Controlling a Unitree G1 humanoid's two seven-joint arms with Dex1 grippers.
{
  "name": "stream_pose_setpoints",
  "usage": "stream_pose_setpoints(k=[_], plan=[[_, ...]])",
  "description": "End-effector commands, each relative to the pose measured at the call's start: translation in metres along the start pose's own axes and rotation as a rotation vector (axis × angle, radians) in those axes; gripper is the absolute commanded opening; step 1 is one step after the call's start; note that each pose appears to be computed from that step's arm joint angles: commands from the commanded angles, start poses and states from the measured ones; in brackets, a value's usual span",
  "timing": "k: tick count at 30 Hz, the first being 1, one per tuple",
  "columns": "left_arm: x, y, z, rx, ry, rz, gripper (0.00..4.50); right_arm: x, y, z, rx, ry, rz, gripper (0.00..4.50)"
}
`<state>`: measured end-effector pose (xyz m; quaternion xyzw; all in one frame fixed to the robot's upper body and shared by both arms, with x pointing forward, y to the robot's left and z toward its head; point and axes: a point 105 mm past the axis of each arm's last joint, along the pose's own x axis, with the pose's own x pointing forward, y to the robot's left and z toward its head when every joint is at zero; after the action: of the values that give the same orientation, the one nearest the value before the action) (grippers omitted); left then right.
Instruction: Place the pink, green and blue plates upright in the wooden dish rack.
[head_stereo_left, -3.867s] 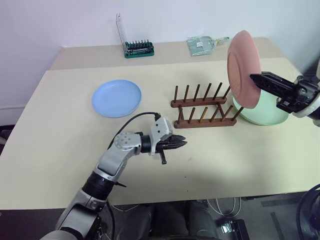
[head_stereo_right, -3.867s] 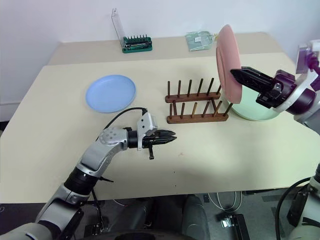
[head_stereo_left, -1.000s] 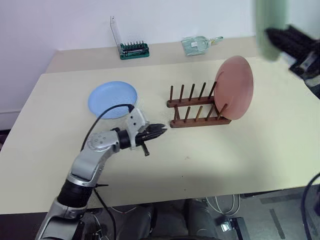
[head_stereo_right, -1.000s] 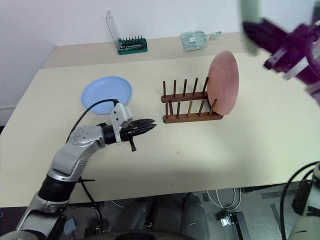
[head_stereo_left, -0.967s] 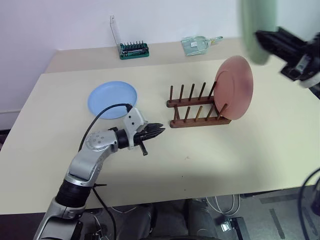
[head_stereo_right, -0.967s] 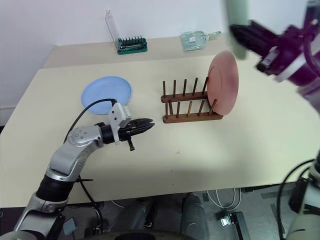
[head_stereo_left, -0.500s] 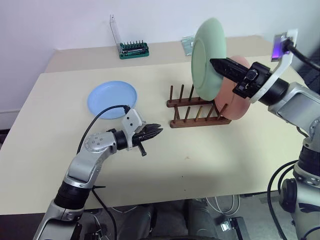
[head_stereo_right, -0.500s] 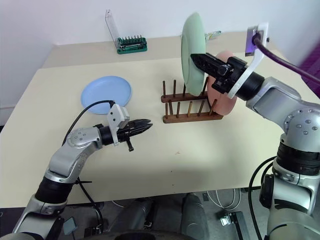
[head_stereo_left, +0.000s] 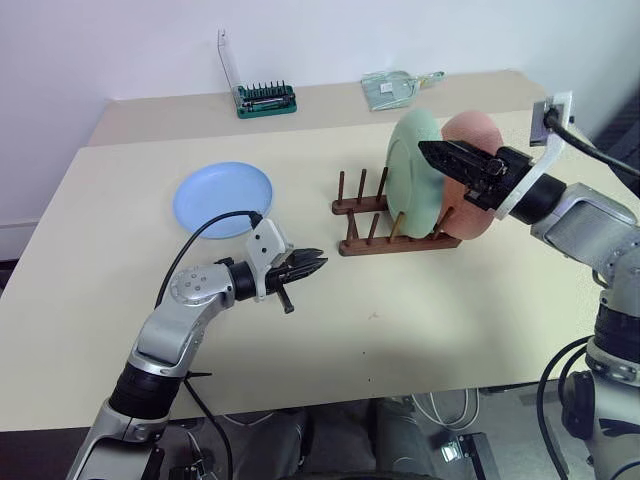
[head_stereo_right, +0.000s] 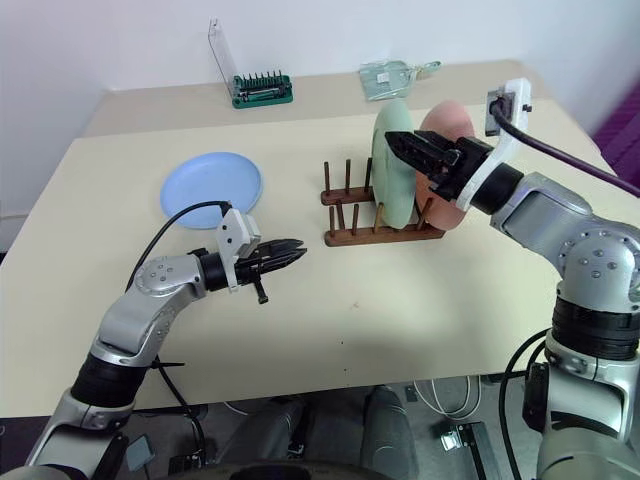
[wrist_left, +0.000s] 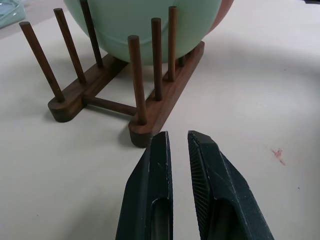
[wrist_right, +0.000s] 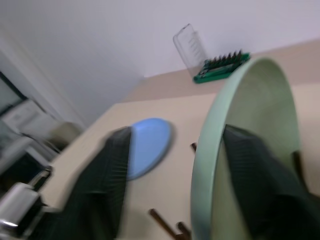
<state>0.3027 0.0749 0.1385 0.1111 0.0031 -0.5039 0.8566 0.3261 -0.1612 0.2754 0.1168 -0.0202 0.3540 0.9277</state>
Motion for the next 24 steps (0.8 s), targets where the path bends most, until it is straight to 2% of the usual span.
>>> stream_pose_setpoints(k=[1, 2, 4, 6, 7, 10, 13, 15, 18, 21, 24], plan=[[-0.002, 0.005, 0.014, -0.013, -0.056, 0.034, 0.56, -0.003, 0.003, 0.028, -0.317, -0.037, -0.042, 2.83], [-0.004, 0.014, 0.019, -0.028, -0.081, 0.095, 0.81, -0.004, -0.001, 0.033, -0.413, -0.031, -0.069, 2.89], [-0.012, 0.052, 0.027, -0.069, -0.135, 0.336, 1.39, -0.007, -0.002, 0.048, -0.563, -0.048, -0.09, 2.92], [-0.038, 0.105, 0.027, -0.14, -0.142, 0.716, 2.42, -0.007, 0.008, 0.058, -0.69, -0.051, -0.063, 2.92], [-0.051, 0.122, 0.023, -0.172, -0.125, 0.862, 2.94, -0.006, 0.012, 0.06, -0.727, -0.047, -0.044, 2.92], [-0.082, 0.147, 0.013, -0.279, -0.105, 1.12, 4.41, -0.002, 0.023, 0.055, -0.823, -0.013, 0.02, 2.92], [-0.139, 0.167, -0.013, -0.339, 0.057, 1.494, 4.41, 0.002, 0.032, 0.048, -0.852, 0.002, 0.081, 2.92], [-0.154, 0.168, -0.023, -0.439, 0.077, 1.586, 4.41, 0.004, 0.033, 0.044, -0.851, 0.01, 0.098, 2.92], [-0.15, 0.166, -0.03, -0.501, 0.117, 1.558, 4.41, 0.006, 0.033, 0.039, -0.849, 0.019, 0.111, 2.92], [-0.137, 0.158, -0.047, -0.597, 0.191, 1.465, 4.41, 0.007, 0.041, 0.032, -0.836, 0.023, 0.157, 2.92], [-0.131, 0.157, -0.048, -0.556, 0.209, 1.426, 4.41, 0.006, 0.05, 0.023, -0.82, 0.036, 0.204, 2.92]])
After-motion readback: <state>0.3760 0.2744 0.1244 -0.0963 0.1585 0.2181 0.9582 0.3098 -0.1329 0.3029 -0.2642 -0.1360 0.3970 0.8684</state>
